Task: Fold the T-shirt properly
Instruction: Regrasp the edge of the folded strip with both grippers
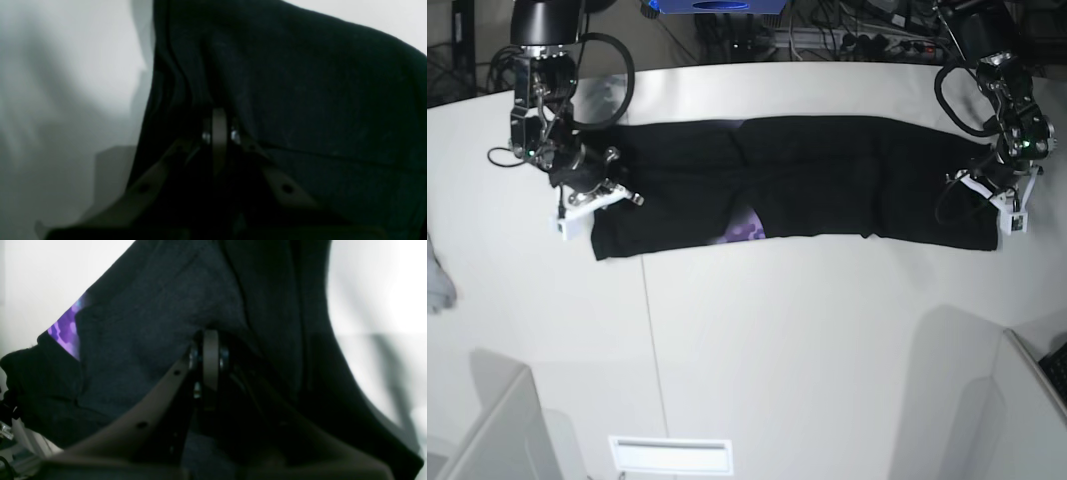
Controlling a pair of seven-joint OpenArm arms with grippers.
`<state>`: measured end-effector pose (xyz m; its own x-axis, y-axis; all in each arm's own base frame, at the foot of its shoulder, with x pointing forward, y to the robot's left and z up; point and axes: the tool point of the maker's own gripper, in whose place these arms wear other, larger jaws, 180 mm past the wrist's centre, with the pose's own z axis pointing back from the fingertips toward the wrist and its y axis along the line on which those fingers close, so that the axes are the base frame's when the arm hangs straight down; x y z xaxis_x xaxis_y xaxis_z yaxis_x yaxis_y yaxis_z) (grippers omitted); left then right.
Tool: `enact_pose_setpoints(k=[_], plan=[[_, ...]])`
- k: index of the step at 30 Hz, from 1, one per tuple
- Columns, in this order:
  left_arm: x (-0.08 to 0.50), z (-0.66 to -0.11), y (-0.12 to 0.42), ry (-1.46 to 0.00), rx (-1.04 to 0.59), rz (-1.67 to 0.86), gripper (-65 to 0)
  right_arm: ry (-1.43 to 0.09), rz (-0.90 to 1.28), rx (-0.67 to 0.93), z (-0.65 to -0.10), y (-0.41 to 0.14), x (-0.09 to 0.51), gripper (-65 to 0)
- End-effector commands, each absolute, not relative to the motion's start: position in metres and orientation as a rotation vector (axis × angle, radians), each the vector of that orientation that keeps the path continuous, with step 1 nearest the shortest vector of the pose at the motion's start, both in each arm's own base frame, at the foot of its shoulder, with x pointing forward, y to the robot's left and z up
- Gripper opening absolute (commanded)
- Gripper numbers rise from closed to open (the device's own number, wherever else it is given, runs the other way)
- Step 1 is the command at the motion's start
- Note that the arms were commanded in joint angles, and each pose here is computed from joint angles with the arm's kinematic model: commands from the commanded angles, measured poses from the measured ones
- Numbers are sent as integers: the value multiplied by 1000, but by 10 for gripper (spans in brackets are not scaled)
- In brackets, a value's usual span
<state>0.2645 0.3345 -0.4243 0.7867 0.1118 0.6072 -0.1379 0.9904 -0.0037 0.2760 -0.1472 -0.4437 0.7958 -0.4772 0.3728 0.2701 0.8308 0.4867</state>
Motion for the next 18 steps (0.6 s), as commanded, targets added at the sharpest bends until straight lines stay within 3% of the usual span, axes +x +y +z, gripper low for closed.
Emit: enact_pose_setpoints(k=[1, 10, 18], plan=[[263, -425, 334, -626, 43, 129, -650, -508, -438, 343, -446, -171, 274, -650], [267, -395, 358, -686, 125, 144, -650, -602, -424, 351, -415, -175, 290, -650], [245, -325, 406, -760, 265, 229, -650, -796, -308, 394, -343, -153, 296, -650]])
